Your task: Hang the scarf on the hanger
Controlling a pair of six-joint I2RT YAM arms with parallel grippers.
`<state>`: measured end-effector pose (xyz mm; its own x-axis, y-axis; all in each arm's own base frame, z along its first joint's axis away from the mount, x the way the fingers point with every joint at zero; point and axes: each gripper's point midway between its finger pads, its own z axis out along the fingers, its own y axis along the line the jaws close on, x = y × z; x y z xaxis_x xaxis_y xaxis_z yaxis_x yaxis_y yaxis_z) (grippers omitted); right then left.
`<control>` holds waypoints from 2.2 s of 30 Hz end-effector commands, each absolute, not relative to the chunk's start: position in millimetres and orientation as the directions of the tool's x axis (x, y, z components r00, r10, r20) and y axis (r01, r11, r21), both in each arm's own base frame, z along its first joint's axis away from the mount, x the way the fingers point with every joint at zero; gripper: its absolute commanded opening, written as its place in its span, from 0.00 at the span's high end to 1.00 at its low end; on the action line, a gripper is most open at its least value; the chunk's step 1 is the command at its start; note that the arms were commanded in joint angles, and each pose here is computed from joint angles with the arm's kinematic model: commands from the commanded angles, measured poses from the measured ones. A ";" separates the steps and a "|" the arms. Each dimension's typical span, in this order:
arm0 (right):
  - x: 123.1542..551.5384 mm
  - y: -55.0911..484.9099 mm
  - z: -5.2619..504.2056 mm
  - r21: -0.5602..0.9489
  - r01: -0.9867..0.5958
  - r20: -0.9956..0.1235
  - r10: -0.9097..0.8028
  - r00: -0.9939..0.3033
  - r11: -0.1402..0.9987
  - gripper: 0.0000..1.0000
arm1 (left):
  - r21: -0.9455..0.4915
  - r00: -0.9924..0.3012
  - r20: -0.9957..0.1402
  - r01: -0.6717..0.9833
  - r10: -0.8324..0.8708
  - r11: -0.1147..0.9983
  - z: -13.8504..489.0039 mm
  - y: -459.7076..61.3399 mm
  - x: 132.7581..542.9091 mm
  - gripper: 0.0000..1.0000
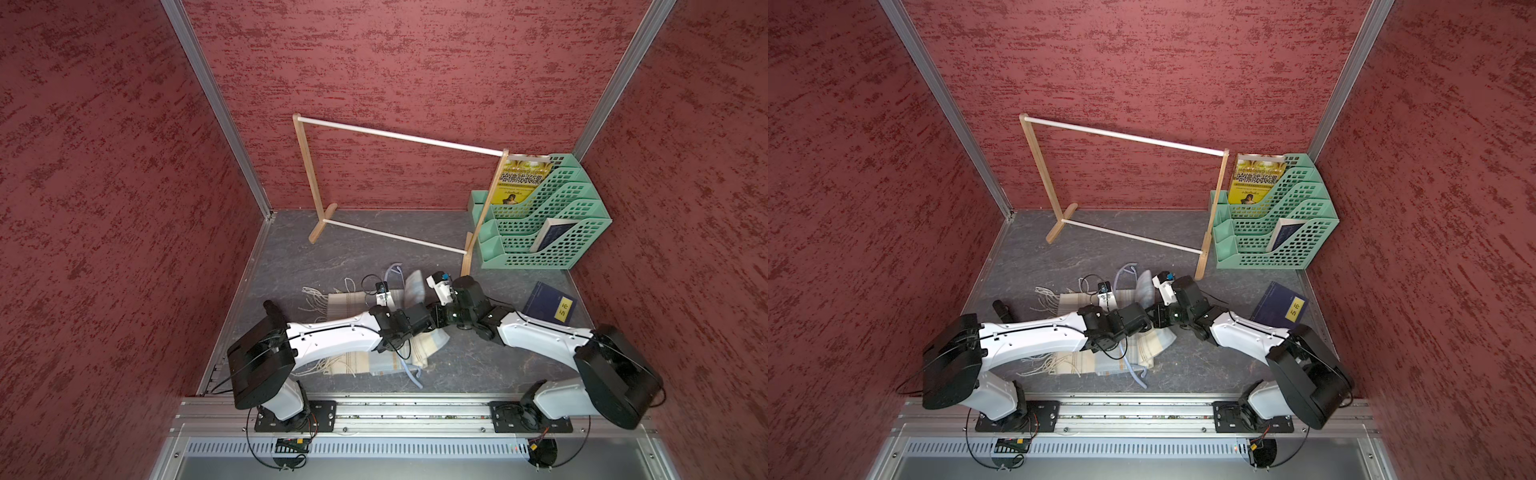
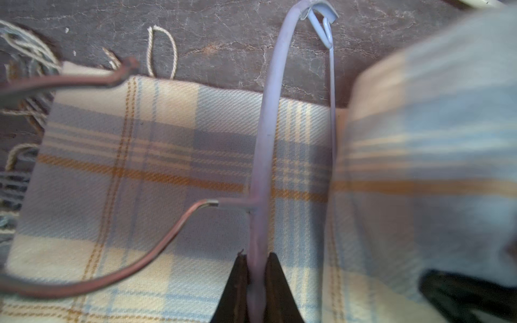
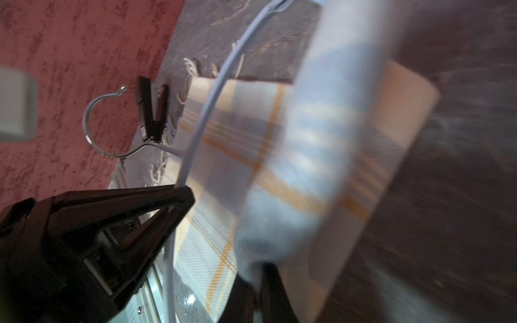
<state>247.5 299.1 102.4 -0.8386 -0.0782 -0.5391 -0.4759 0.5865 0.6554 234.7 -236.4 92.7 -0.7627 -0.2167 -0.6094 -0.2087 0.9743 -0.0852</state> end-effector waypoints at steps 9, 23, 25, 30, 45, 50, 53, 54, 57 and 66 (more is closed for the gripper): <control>222.9 369.5 73.1 0.759 -0.513 -0.473 -0.202 -0.857 0.401 1.00 | -0.121 -0.723 -0.657 -0.178 -0.213 0.977 119.6 -245.1 246.7 1.00; 225.0 341.8 82.8 0.639 -0.558 -0.526 -0.228 -0.819 0.530 0.45 | -0.105 -0.728 -0.658 -0.164 -0.192 0.981 118.7 -250.4 249.7 1.00; 224.0 333.4 78.8 0.615 -0.553 -0.525 -0.231 -0.819 0.562 0.45 | -0.103 -0.728 -0.658 -0.166 -0.192 0.981 117.8 -250.0 249.7 1.00; 216.7 309.1 73.1 0.573 -0.532 -0.523 -0.222 -0.823 0.623 0.45 | -0.102 -0.726 -0.660 -0.168 -0.193 0.981 117.0 -249.3 250.1 1.00; 195.4 285.0 76.4 0.592 -0.506 -0.528 -0.171 -0.831 0.628 0.78 | -0.118 -0.730 -0.660 -0.131 -0.176 0.984 120.5 -265.2 255.1 1.00; 195.9 321.0 60.8 0.670 -0.491 -0.473 -0.190 -0.861 0.557 0.89 | -0.129 -0.731 -0.664 -0.095 -0.158 0.987 127.2 -281.0 257.8 1.00; 193.9 337.8 63.0 0.693 -0.502 -0.473 -0.199 -0.858 0.518 0.94 | -0.134 -0.728 -0.670 -0.079 -0.149 0.988 133.6 -287.7 259.3 1.00; 193.0 340.1 64.8 0.694 -0.507 -0.477 -0.201 -0.856 0.511 0.95 | -0.138 -0.725 -0.672 -0.075 -0.149 0.988 135.9 -289.6 259.7 1.00; 190.9 336.4 69.2 0.678 -0.525 -0.499 -0.202 -0.843 0.515 0.98 | -0.148 -0.722 -0.676 -0.066 -0.150 0.987 140.3 -292.1 258.8 1.00; 196.9 297.4 72.1 0.554 -0.498 -0.533 -0.176 -0.828 0.667 0.87 | -0.138 -0.722 -0.679 -0.056 -0.136 0.989 135.3 -294.5 263.5 1.00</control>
